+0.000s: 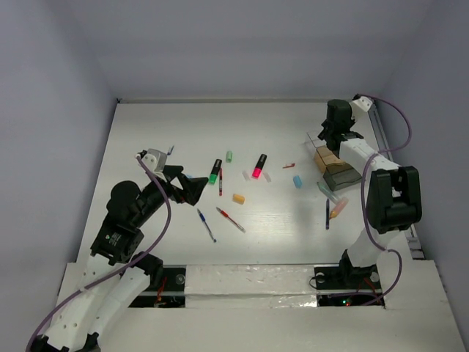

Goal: Sort the stationery into containers
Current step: Place the pen in the storage box.

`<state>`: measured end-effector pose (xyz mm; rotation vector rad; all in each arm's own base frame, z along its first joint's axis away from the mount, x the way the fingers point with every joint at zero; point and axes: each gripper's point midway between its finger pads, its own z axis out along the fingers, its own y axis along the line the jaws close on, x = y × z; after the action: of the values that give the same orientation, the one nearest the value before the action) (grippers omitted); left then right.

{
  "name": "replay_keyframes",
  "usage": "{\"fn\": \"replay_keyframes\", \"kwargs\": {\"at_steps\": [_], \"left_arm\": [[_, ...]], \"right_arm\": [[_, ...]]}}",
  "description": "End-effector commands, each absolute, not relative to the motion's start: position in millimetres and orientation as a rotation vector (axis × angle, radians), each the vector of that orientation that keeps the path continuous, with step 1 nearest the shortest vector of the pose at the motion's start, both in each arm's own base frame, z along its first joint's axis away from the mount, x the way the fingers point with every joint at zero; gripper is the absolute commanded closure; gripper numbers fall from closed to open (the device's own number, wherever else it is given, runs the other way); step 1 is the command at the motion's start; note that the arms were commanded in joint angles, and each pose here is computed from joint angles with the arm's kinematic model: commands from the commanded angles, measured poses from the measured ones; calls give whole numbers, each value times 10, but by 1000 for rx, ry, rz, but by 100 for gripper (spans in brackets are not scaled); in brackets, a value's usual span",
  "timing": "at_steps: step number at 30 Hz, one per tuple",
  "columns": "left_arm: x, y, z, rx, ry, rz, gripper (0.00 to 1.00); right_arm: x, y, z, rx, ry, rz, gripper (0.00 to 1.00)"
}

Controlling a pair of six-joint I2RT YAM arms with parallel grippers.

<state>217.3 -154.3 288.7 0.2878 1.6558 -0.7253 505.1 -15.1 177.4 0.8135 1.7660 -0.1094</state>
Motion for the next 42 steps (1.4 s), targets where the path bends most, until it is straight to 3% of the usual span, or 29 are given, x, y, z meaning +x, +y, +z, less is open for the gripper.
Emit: {"fn": "replay_keyframes", "kwargs": {"at_steps": [1,18,21,23,24,32,36,42], "left_arm": [[2163,-1577,3162,313,1571,-741,1],[2182,-1589,3139,320,1581,-738,1],[2181,-1589,3146,320,1579,-738,1],[2181,-1589,3146,320,1579,-738,1],[2181,-1589,3142,320,1581,-738,1],[2182,-1584,3146,318,1579,-736,1],[2176,-1581,3154,317,1577,-737,1],[2227,-1519,3148,269,1587,-715,1]], "right_arm": [[5138,-281,1806,885,1686,-142,84],[5237,-357,1442,1028,1685,-102,81],[5224,-345,1389,1029,1689,-92,73],[5213,-341,1401,1027,1685,-86,62],[5211,-327,1421,1014,1687,-76,51],[5202,-251,1952,905,1637,-1,43],[5201,41,2270,735,1690,124,44],[4827,1692,2080,193,2012,365,55]]}}
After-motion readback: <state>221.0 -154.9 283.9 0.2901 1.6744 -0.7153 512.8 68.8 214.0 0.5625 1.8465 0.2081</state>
